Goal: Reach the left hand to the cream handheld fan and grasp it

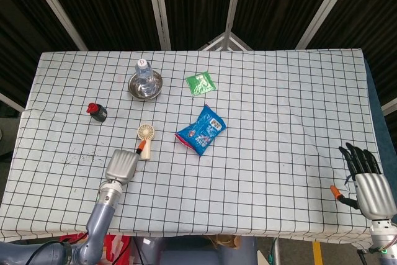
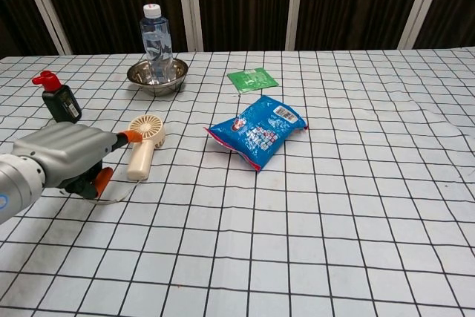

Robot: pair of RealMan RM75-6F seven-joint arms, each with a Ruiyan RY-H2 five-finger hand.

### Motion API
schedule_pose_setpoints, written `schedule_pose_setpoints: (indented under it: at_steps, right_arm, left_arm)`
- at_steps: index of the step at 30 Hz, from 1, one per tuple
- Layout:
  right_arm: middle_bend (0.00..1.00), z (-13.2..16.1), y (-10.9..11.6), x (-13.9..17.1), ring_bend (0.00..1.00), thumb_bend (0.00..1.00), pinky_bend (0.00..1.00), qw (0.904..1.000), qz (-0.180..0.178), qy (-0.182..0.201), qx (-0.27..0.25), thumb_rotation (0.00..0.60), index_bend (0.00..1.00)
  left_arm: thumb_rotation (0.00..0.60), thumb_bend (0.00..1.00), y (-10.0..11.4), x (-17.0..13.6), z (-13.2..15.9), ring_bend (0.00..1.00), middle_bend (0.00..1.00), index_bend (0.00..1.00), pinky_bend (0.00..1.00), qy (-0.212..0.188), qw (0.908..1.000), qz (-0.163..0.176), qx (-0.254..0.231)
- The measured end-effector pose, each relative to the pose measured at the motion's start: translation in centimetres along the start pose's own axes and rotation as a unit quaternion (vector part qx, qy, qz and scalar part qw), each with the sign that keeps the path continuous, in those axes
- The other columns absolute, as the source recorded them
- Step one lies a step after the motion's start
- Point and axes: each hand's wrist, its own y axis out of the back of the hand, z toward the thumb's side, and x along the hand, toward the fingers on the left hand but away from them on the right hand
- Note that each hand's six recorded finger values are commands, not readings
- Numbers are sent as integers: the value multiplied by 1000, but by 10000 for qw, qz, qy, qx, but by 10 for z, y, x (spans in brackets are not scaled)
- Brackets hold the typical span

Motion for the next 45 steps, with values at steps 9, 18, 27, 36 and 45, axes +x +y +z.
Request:
schedule_pose_setpoints:
  at_steps: [9,18,27,36,45]
  right_arm:
    - [0,0,0,0,0,279,0,10000,-2,0,-1,600,89]
    - [0,0,0,0,0,280,0,10000,-1,-2,-8,600,91]
    - [0,0,0,0,0,279,0,10000,-1,-1,-10,600,91]
    - [0,0,0,0,0,279,0,10000,-5,-5,-6,600,91]
    - [0,0,0,0,0,280,0,10000,-14,-6,4,600,91]
  left_arm:
    - [600,887,-10,-1,4,842,926,57,889,-41,9999,-114,77]
    - [600,892,-20,0,3,842,926,89,889,-13,9996,-236,122]
    - [600,891,-23,0,4,836,919,96,889,-8,9997,-252,70]
    - [600,861,-4,0,2,789,871,63,879,22,9998,69,-179]
    - [600,465,48,-15,-14,418,439,0,556,-30,9931,1006,-596]
